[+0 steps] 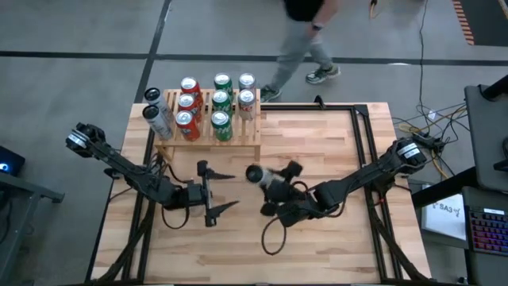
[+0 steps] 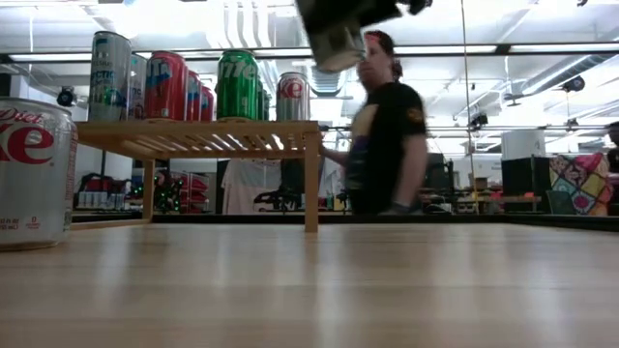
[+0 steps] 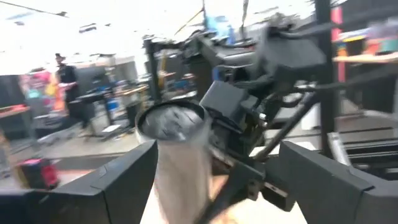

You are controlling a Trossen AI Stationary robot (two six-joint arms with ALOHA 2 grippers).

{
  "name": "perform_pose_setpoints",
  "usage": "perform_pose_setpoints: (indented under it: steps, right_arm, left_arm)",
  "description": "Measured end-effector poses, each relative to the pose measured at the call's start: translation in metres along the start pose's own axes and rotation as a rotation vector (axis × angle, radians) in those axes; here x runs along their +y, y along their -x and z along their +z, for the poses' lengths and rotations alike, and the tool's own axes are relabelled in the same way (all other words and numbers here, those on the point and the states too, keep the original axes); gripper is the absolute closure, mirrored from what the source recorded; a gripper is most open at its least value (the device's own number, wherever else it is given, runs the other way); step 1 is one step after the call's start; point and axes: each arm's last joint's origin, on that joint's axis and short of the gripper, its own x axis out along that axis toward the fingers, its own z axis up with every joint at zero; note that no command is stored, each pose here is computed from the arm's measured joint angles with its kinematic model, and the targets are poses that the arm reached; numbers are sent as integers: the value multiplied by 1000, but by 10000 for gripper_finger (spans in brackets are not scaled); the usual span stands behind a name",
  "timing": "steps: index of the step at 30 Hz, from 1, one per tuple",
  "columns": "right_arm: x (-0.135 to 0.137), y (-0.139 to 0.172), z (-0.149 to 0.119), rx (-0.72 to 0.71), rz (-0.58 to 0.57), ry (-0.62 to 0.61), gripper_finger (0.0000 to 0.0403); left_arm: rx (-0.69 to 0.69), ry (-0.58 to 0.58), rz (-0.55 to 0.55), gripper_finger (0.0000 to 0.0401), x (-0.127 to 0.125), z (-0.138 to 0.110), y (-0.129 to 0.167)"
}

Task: Place canned beverage on shelf
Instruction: Put the white and yellow soda can on the shelf aligned with the other white and yellow soda can

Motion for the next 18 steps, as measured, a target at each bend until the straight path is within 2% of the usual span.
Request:
perform_pose_setpoints:
  steps: [3, 5, 12, 18]
  right_arm:
    - [-5, 3, -5, -18, -188, -39, 173]
    - [-6, 4, -6, -44, -246, -98, 173]
    - [-2, -2, -13, -34, -258, -104, 173]
    - [0, -4, -15, -31, -262, -96, 173]
  left_arm:
    - [13, 7, 49, 82, 2, -1, 0]
    - [25, 34, 99, 82, 3, -3, -3]
    - [-14, 132, 154, 81, -2, -20, -19]
    - [-61, 140, 225, 81, -5, -35, -36]
